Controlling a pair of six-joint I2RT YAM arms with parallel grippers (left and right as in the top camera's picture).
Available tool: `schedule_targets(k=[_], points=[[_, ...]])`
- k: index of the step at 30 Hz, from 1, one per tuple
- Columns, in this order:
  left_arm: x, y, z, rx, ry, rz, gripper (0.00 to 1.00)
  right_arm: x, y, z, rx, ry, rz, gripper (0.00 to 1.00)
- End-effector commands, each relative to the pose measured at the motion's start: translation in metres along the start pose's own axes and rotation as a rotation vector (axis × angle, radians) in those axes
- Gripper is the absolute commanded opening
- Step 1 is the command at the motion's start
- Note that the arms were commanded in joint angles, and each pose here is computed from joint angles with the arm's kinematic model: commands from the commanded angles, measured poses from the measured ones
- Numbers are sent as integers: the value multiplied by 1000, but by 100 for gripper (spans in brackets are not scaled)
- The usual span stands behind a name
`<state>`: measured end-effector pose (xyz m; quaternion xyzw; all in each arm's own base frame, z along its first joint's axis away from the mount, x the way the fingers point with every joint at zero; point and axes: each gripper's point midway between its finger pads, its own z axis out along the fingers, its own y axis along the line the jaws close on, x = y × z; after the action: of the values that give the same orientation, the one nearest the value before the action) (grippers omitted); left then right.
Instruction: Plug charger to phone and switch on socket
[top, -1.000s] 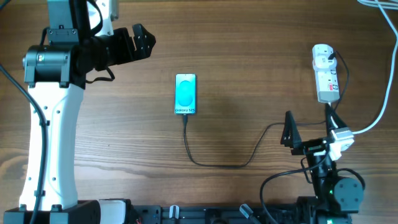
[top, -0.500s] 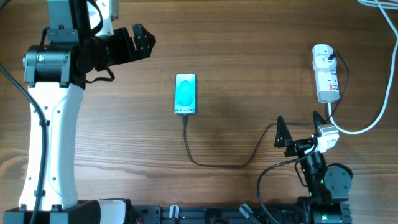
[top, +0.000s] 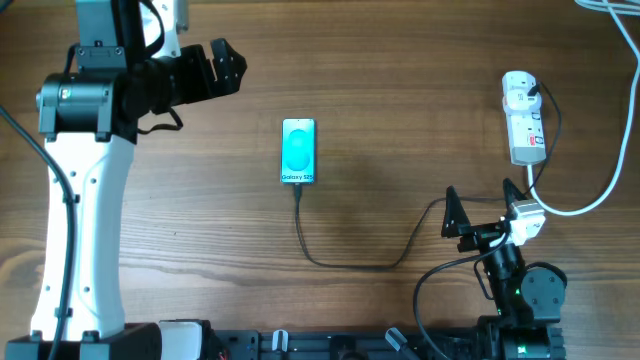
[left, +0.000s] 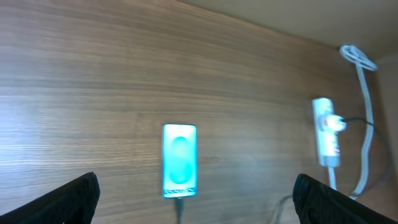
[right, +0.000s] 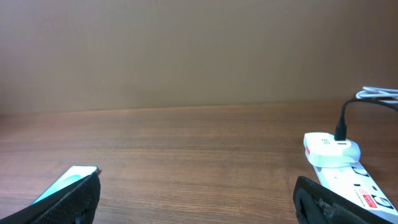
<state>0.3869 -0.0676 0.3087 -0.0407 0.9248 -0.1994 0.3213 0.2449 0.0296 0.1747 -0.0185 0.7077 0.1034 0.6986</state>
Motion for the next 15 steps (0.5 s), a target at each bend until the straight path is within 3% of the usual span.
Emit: schedule_targets(k=[1, 7, 15], points=[[-3, -10, -41, -23, -154, 190, 100, 0, -2, 0, 16, -4, 13, 100], [37, 3, -75, -40, -467, 296, 100, 0, -2, 0, 16, -4, 13, 100], [128, 40, -42, -10, -733, 381, 100, 0, -2, 0, 16, -4, 13, 100]])
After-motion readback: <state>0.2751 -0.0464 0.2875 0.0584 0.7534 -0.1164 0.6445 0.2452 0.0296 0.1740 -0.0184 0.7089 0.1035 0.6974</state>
